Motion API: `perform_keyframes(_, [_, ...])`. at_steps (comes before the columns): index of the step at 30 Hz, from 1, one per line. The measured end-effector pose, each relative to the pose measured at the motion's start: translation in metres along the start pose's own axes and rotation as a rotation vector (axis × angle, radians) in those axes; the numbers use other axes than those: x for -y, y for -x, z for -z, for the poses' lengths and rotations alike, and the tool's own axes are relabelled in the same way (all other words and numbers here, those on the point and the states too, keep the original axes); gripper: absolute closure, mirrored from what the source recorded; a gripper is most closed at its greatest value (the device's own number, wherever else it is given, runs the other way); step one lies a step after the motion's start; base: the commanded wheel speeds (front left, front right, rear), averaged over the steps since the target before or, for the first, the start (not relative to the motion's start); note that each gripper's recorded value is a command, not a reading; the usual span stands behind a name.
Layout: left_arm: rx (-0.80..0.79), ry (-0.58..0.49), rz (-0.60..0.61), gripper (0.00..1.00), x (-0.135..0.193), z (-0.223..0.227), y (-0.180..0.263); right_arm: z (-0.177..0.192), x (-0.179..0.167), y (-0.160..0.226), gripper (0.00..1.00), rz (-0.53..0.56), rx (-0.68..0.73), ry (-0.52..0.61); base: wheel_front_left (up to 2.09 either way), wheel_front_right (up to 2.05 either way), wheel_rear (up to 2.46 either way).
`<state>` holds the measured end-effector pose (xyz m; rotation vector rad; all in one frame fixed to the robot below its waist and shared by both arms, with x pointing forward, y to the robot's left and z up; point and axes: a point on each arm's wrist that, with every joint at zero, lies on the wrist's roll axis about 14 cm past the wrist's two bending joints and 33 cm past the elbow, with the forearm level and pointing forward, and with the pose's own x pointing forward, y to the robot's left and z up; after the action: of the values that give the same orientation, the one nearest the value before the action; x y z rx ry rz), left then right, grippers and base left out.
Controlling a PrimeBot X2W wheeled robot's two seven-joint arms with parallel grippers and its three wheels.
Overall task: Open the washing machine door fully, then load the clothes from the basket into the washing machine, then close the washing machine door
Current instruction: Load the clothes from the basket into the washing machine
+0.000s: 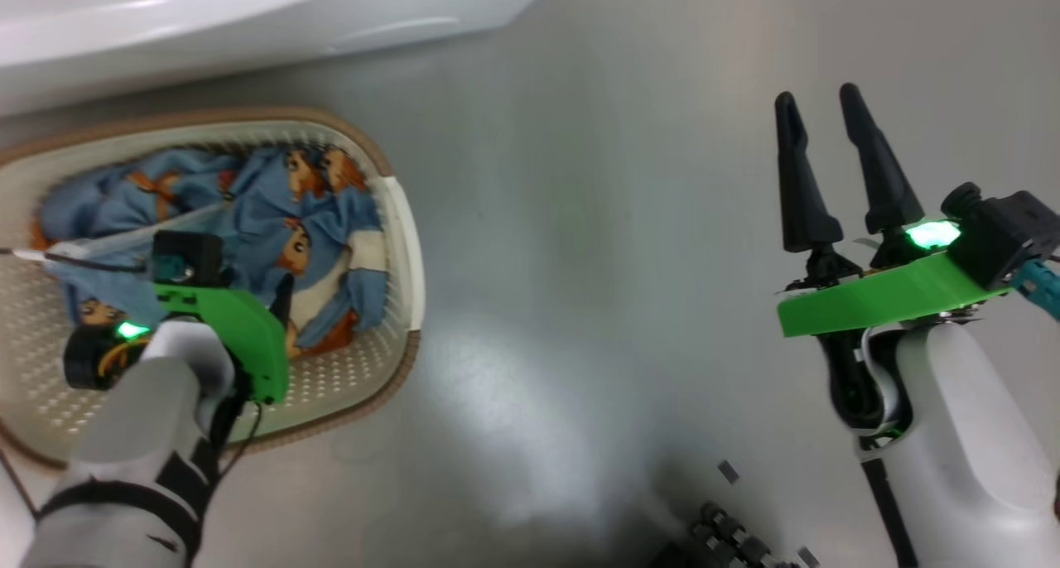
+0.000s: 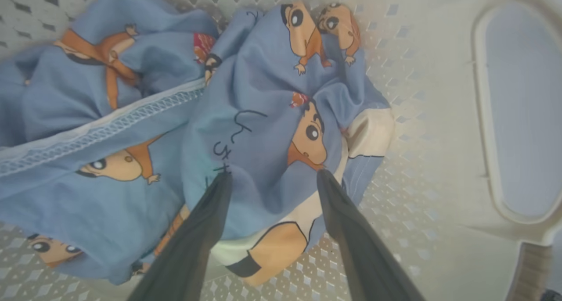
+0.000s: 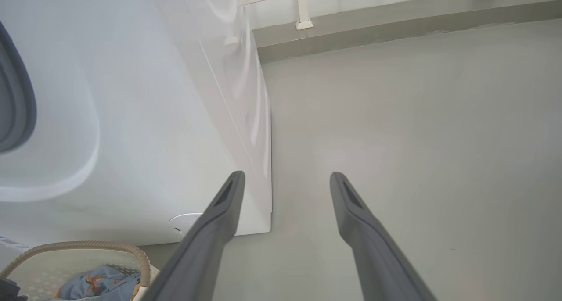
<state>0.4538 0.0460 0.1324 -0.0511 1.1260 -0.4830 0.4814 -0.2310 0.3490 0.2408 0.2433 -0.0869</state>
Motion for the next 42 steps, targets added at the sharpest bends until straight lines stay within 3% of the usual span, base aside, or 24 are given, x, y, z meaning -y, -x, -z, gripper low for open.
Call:
perform_keyframes(10, [-0.071, -0.075, 0.013, 0.0, -0.005, 0.002, -0.037, 0.024, 0.015, 0.007, 0.0, 0.053, -0.062, 0.005, 0.0, 0.0, 0.0])
perform_keyframes(18, [-0.236, -0.169, 0.018, 0.0, 0.001, 0.03, -0.051, 0.028, 0.025, 0.013, 0.0, 0.084, -0.078, 0.011, 0.0, 0.0, 0.0])
perform_keyframes(19, [-0.246, -0.175, 0.008, 0.07, -0.002, 0.032, -0.052, 0.028, 0.025, 0.013, 0.0, 0.087, -0.078, 0.004, 0.0, 0.0, 0.0])
perform_keyframes(20, [-0.255, -0.177, 0.002, 0.55, -0.004, 0.033, -0.052, 0.027, 0.025, 0.013, 0.0, 0.087, -0.077, 0.0, 0.0, 0.0, 0.0])
perform_keyframes(21, [-0.257, -0.178, -0.006, 0.82, -0.006, 0.033, -0.051, 0.027, 0.025, 0.013, 0.0, 0.087, -0.076, -0.001, 0.0, 0.0, 0.0])
perform_keyframes(22, [-0.256, -0.178, -0.007, 1.0, -0.007, 0.033, -0.051, 0.027, 0.024, 0.013, 0.0, 0.086, -0.075, -0.002, 0.0, 0.0, 0.0])
perform_keyframes(30, [-0.184, -0.144, -0.009, 1.0, -0.007, 0.019, -0.042, 0.017, 0.016, 0.008, 0.0, 0.06, -0.046, -0.012, 0.0, 0.0, 0.0])
perform_keyframes(42, [0.064, -0.031, 0.043, 1.0, 0.026, -0.007, 0.004, -0.025, -0.004, 0.009, 0.0, 0.011, 0.056, -0.033, 0.0, 0.0, 0.0])
